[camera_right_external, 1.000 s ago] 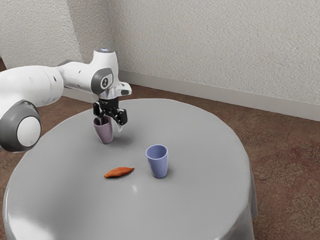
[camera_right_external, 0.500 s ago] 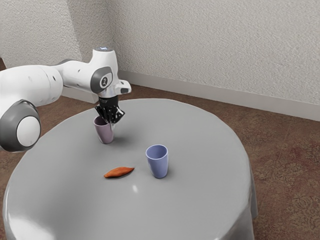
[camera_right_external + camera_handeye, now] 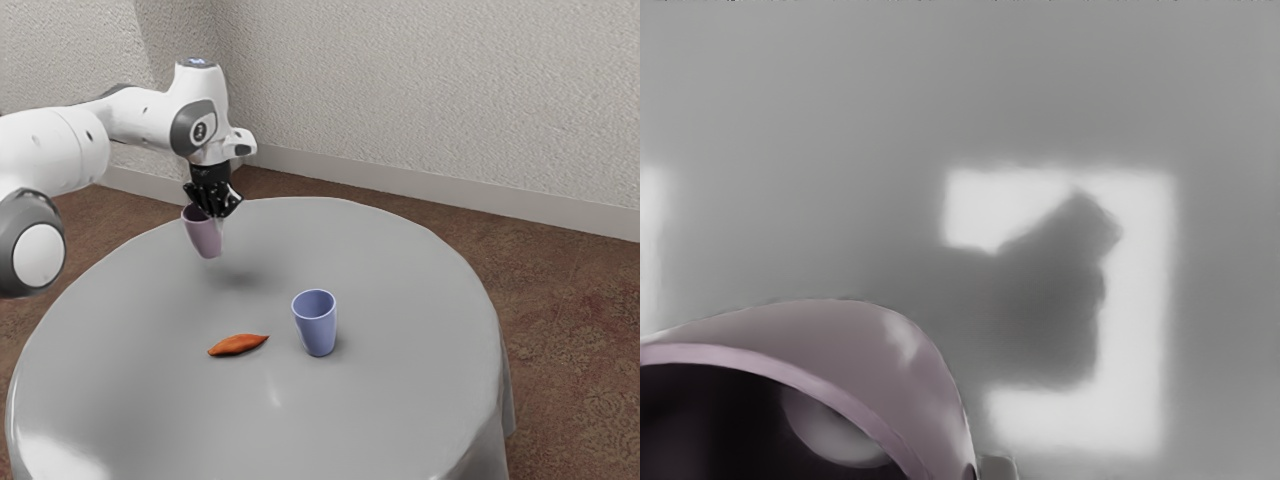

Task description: Place the left cup onto the right cup

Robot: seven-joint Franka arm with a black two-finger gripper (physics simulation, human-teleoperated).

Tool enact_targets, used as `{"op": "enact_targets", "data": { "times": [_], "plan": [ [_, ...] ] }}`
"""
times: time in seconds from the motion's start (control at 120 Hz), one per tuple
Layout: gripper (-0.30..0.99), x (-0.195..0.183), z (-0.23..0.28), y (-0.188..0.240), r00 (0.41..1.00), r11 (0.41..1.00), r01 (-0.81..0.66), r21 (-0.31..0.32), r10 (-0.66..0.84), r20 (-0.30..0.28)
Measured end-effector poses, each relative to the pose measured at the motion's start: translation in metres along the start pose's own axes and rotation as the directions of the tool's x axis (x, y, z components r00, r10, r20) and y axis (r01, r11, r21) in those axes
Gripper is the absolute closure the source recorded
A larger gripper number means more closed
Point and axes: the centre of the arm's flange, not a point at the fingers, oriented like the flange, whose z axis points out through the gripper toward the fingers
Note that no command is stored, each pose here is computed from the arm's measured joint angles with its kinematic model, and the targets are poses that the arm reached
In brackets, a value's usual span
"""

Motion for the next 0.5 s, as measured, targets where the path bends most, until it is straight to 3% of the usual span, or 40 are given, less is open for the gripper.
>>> {"op": "enact_targets", "data": {
  "times": [0.2, 0.5],
  "plan": [
    [0.78, -0.006, -0.042, 0.027, 1.0, 1.0, -0.027, -0.01, 0.027, -0.014],
    [0.78, -0.015, -0.08, 0.129, 0.99, 0.988, -0.14, -0.07, 0.138, -0.032]
  ]
}}
